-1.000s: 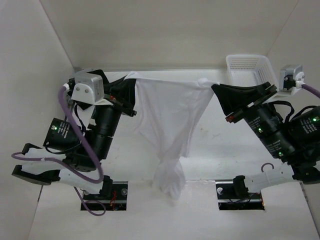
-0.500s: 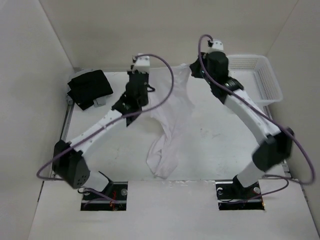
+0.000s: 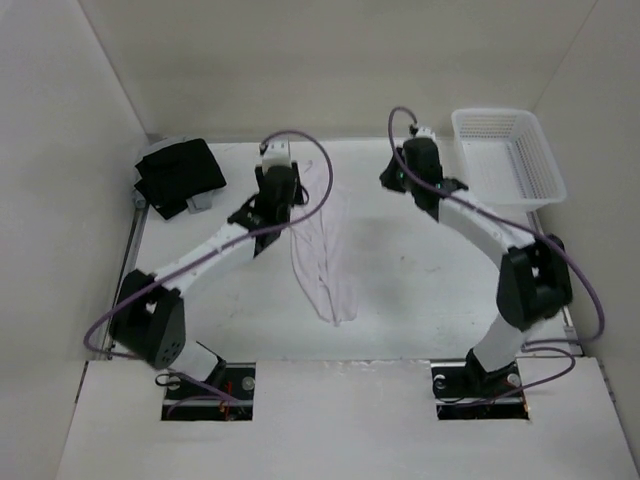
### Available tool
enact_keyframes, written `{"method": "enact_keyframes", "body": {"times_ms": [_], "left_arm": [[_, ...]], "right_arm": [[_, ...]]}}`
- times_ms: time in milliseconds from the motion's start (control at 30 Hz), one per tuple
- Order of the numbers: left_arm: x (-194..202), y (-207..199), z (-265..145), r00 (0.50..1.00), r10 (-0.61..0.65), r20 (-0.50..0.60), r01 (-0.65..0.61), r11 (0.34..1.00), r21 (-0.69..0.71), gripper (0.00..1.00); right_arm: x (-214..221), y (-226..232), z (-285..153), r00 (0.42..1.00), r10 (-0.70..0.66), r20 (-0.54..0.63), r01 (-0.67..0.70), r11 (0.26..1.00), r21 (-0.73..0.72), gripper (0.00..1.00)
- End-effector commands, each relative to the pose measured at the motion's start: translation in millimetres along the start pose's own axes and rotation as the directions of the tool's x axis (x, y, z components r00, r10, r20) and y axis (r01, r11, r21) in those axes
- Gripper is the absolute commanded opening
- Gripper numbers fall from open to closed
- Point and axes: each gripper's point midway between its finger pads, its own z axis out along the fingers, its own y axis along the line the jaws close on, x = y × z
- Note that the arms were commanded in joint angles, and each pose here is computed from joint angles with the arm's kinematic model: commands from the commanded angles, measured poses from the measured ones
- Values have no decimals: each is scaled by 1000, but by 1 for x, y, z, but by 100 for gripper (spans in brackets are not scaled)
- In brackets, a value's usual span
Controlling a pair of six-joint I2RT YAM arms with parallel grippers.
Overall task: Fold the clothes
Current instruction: Flatten the tank top out
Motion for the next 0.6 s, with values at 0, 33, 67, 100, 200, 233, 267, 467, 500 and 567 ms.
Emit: {"method": "enact_keyframes", "body": {"times_ms": [0, 33, 67, 100, 200, 233, 267, 467, 500, 567], "left_arm": [[52, -9, -60, 987, -144, -69, 151, 982, 110, 37], [77, -13, -76, 982, -148, -120, 165, 976, 143, 34], [100, -14, -92, 974, -153, -170, 180, 970, 161, 32], [119, -14, -105, 962, -165, -216, 204, 964, 170, 31], [166, -17, -141, 918, -221, -329, 294, 936, 193, 30], [178, -19, -151, 904, -239, -355, 324, 924, 201, 30], [187, -18, -158, 894, -250, -372, 342, 918, 203, 31], [213, -13, -166, 874, -278, -398, 378, 904, 199, 36], [214, -13, -166, 873, -283, -398, 384, 901, 201, 36], [215, -15, -167, 869, -296, -396, 402, 890, 215, 38]], "right_arm": [[56, 57, -58, 1000, 4, -9, -6, 979, -205, 6], [83, 62, -69, 998, -17, -55, 3, 971, -239, 4], [107, 64, -81, 995, -32, -94, 5, 962, -271, 3], [126, 67, -93, 992, -47, -120, 9, 954, -299, 5], [179, 73, -131, 978, -92, -187, 17, 929, -371, 15], [193, 75, -141, 972, -102, -212, 12, 922, -387, 17], [213, 77, -155, 961, -121, -247, 11, 913, -407, 21], [268, 75, -195, 924, -173, -341, 13, 906, -424, 35], [278, 76, -196, 915, -181, -360, 13, 907, -421, 35], [290, 79, -196, 905, -189, -380, 16, 910, -415, 36]]}}
